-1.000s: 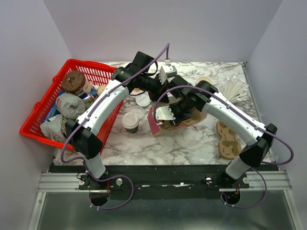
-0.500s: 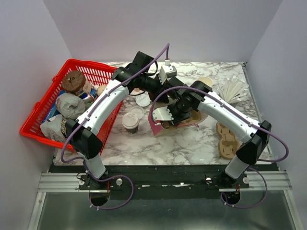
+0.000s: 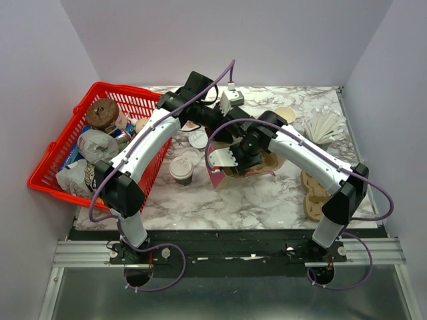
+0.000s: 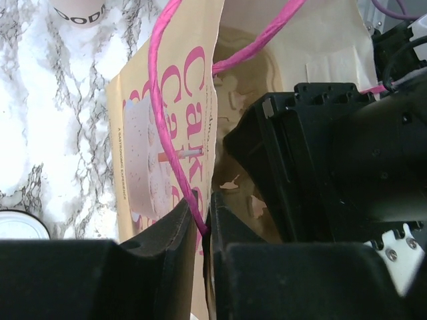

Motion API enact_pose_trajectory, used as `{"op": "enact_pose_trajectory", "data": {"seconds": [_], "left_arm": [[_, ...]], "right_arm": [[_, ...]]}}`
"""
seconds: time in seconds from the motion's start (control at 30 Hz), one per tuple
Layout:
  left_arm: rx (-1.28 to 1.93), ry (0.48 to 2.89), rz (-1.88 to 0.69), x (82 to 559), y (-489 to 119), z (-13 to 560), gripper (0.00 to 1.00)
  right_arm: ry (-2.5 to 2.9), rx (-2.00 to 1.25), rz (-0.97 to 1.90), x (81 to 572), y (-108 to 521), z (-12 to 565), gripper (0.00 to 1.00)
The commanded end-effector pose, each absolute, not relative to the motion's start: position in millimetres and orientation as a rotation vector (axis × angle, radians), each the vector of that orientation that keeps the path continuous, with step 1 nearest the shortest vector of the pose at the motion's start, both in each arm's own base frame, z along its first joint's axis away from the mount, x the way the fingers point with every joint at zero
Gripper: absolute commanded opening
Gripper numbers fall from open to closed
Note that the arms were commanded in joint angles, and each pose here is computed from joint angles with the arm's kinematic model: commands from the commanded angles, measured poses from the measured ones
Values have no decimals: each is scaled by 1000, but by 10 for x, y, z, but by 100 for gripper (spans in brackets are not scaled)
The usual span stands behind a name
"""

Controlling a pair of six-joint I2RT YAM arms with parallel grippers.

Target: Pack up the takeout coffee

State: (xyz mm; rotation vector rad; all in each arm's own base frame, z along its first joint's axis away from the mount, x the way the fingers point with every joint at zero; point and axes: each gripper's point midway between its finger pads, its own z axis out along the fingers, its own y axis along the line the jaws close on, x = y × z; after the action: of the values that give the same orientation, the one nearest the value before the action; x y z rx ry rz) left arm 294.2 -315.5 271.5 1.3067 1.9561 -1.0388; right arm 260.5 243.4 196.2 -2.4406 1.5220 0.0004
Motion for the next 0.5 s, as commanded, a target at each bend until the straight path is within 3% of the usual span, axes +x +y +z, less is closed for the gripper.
{"op": "enact_pose_trajectory", "data": {"seconds": [0.0,0.17,0.47], "left_arm": [[1411,1874,-1126,2777,-3230,2756,25],[1431,1837,-1125,2804,-3198,2746,31],[1454,1844,-1127,2782,-3174,2708,33]], "right_arm": [[1606,-2585,102,2328,2234,1818,1],[1564,-2494,153,2369,2327,1761,1],[1625,-2389,111,2567,2411,1706,1]]}}
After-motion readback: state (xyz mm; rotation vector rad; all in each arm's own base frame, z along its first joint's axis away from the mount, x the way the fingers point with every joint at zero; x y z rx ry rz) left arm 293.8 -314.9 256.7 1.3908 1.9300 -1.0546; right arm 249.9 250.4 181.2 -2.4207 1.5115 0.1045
